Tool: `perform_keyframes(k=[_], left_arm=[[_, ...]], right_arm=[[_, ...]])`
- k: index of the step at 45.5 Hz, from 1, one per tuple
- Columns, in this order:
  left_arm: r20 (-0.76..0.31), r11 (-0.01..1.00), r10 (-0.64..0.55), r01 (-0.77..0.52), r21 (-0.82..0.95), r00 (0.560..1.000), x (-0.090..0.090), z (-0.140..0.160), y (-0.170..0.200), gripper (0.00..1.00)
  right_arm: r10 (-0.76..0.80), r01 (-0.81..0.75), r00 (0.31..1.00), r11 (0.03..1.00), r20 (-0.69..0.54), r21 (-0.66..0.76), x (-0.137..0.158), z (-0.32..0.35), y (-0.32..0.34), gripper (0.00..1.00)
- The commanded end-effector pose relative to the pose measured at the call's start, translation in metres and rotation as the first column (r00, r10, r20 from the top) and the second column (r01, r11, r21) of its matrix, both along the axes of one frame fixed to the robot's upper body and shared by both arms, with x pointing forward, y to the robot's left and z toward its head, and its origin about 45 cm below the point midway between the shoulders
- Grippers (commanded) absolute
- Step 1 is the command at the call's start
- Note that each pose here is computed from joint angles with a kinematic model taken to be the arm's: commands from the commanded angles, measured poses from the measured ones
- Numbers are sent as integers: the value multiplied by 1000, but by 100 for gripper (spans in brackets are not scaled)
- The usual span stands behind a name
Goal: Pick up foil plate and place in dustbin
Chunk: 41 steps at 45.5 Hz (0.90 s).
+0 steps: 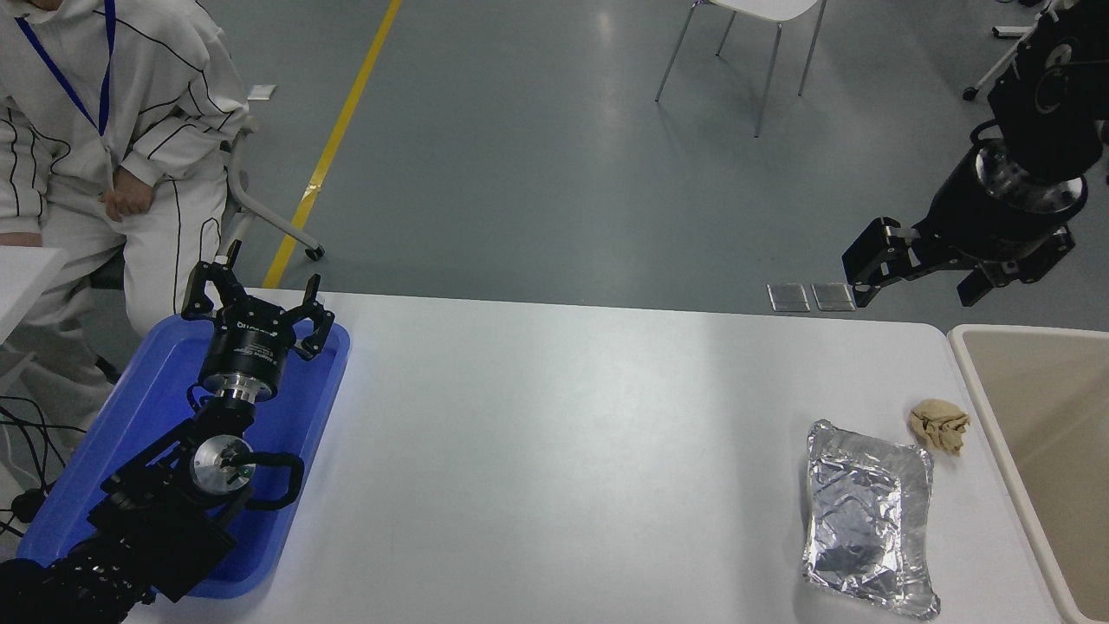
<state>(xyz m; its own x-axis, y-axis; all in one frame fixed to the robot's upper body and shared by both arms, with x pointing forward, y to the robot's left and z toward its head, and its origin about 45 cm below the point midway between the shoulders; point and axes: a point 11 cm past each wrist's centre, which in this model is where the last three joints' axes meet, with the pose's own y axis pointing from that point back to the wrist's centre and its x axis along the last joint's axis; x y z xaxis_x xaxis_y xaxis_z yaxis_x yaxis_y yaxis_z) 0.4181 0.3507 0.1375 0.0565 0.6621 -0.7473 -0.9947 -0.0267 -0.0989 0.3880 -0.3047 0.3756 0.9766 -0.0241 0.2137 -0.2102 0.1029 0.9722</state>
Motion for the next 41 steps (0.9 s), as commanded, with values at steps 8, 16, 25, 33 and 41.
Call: perform_keyframes(k=[8,16,25,33,41], left_arm=[[1,1000,-1,1,0,1000,1,1,0,100],[1,1000,-1,1,0,1000,1,1,0,100],[0,1000,0,0,0,1000,0,0,0,100],[1,1000,-1,1,0,1000,1,1,0,100],[1,1000,-1,1,0,1000,1,1,0,100]], right_arm=[[6,-6,1000,1000,18,1,2,7,2,100],[9,-9,1000,1000,26,3,3,10,4,100],[9,-9,999,1000,47,4,4,19,4,100],[10,-10,999,1000,47,3,4,19,5,100],[7,-7,999,1000,47,4,4,19,3,100]])
